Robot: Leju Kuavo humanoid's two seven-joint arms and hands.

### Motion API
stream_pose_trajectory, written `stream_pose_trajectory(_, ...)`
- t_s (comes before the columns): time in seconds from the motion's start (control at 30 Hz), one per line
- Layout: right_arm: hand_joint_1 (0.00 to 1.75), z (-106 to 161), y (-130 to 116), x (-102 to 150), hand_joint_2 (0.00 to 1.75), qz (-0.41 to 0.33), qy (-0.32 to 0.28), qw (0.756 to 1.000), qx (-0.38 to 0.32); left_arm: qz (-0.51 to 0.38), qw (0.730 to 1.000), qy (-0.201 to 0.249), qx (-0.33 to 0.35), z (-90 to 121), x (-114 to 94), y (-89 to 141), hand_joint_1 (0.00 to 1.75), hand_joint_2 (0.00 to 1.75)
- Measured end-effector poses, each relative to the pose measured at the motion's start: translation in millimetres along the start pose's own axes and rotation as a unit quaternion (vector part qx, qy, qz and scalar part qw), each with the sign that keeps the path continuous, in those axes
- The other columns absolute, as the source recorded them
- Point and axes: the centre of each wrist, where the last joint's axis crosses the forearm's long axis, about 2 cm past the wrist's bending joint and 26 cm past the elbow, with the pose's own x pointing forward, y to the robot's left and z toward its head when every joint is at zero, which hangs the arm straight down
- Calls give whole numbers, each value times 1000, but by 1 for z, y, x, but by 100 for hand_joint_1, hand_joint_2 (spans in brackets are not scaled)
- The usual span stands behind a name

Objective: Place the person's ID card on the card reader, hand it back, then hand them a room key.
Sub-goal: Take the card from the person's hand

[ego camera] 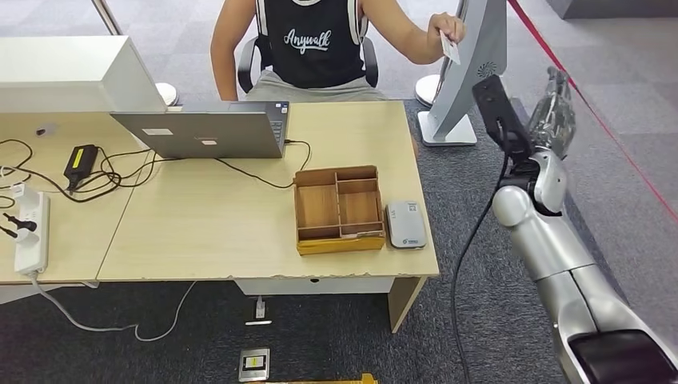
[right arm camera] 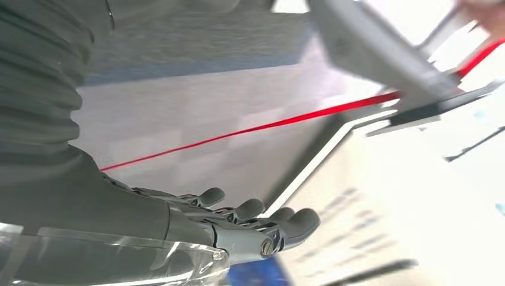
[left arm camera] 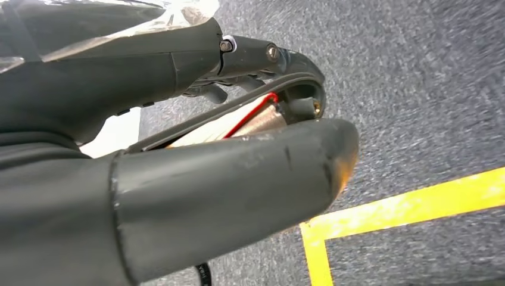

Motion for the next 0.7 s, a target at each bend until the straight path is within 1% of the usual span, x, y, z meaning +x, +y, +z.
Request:
stream_pose_trajectory(0.07, 0, 12, 7, 16, 175, 2, -45, 999, 9, -1, 1000, -1, -1, 0, -1, 0, 0, 0)
stream_pose_trajectory(0.13, 0, 20, 12, 24, 175, 5, -71, 997, 16, -1, 1000, -2, -1, 0, -1, 0, 0, 0)
stream_pose_trajectory(0.33, 0, 24, 14, 26, 175, 7, -80, 997, 19, -1, 1000, -2, -1, 0, -1, 0, 0, 0)
stream_pose_trajectory(0.4, 0, 28, 17, 30, 175, 9, -93, 995, 24, -1, 1000, -2, -1, 0, -1, -1, 0, 0)
stream_pose_trajectory(0.53, 0, 60, 40, 51, 175, 25, -182, 981, 59, -4, 1000, -4, -5, 0, 0, -1, 0, 0)
stream_pose_trajectory(0.7, 0, 70, 52, 66, 175, 40, -217, 973, 73, -15, 1000, -8, -7, 0, 2, 0, 0, 0)
